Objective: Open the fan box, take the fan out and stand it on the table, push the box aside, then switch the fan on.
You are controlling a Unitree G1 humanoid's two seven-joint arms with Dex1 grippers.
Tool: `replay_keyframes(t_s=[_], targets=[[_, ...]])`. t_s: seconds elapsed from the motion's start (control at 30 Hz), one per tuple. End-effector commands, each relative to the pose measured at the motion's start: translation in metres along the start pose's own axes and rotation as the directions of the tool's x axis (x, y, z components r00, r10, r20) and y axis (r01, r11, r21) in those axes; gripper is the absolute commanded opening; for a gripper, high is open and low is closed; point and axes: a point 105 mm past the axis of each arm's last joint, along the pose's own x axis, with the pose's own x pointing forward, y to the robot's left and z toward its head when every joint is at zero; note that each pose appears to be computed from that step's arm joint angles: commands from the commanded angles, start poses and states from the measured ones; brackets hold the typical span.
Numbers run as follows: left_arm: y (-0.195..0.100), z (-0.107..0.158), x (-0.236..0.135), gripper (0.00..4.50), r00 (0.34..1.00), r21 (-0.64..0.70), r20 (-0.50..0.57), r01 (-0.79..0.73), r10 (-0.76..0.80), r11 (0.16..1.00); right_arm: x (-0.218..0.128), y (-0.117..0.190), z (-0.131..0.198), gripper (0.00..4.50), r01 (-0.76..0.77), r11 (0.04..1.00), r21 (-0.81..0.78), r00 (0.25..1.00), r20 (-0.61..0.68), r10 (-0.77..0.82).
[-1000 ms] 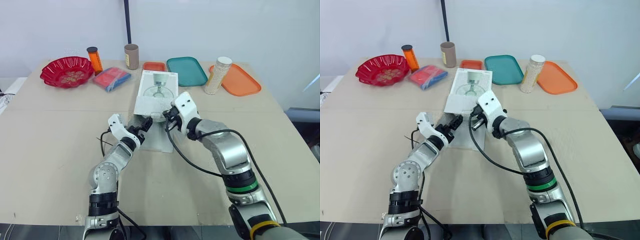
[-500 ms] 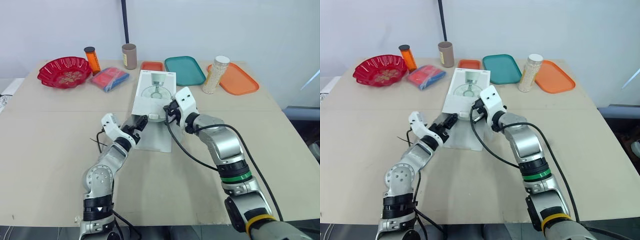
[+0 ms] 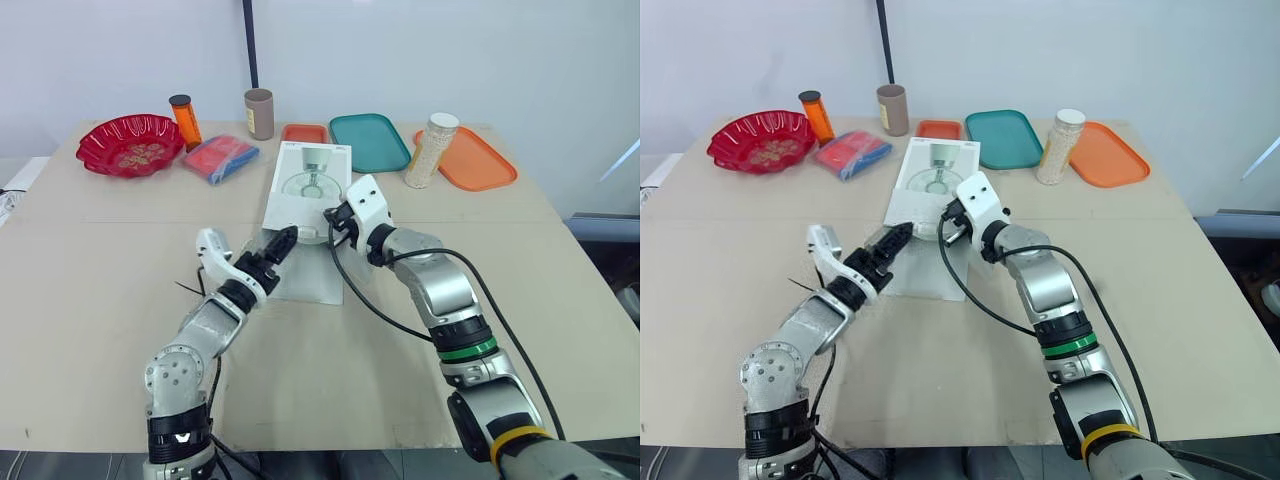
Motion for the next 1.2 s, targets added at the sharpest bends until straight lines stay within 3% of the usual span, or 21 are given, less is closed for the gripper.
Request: replay_keyframes(t_s=[0.03,0.13,0.47,0.7,0.97,1.2], targets=[[-0.017,-0.014,0.002,4.41,0.995,-0.031,-0.066,0.069,-0.071,0.997,0.003,0.002,-0.020,0.00,-0.004,1.000,0.010,0.998,-0.070,0.005],[-0.002,-0.016,0.011,4.41,0.998,0.026,-0.065,-0.012,0.013,1.000,0.003,0.002,-0.021,0.00,-0.007,1.000,0.008,0.997,-0.074,0.007],[0.028,-0.020,0.033,4.41,0.985,0.013,0.004,-0.174,0.174,0.985,0.003,0.005,-0.025,0.00,-0.014,1.000,0.002,0.996,-0.085,0.014],[0.034,-0.017,0.039,4.41,0.973,0.041,0.051,-0.226,0.224,0.973,0.002,0.004,-0.028,0.00,-0.012,1.000,0.002,0.996,-0.093,0.012],[0.039,-0.026,0.031,4.41,0.969,0.133,-0.004,-0.246,0.248,0.960,0.003,0.004,-0.029,0.00,-0.013,1.000,-0.006,0.995,-0.097,0.012],[0.045,-0.019,0.034,4.41,0.963,0.104,0.041,-0.269,0.267,0.957,0.002,0.005,-0.031,0.00,-0.021,1.000,-0.016,0.995,-0.100,0.020]])
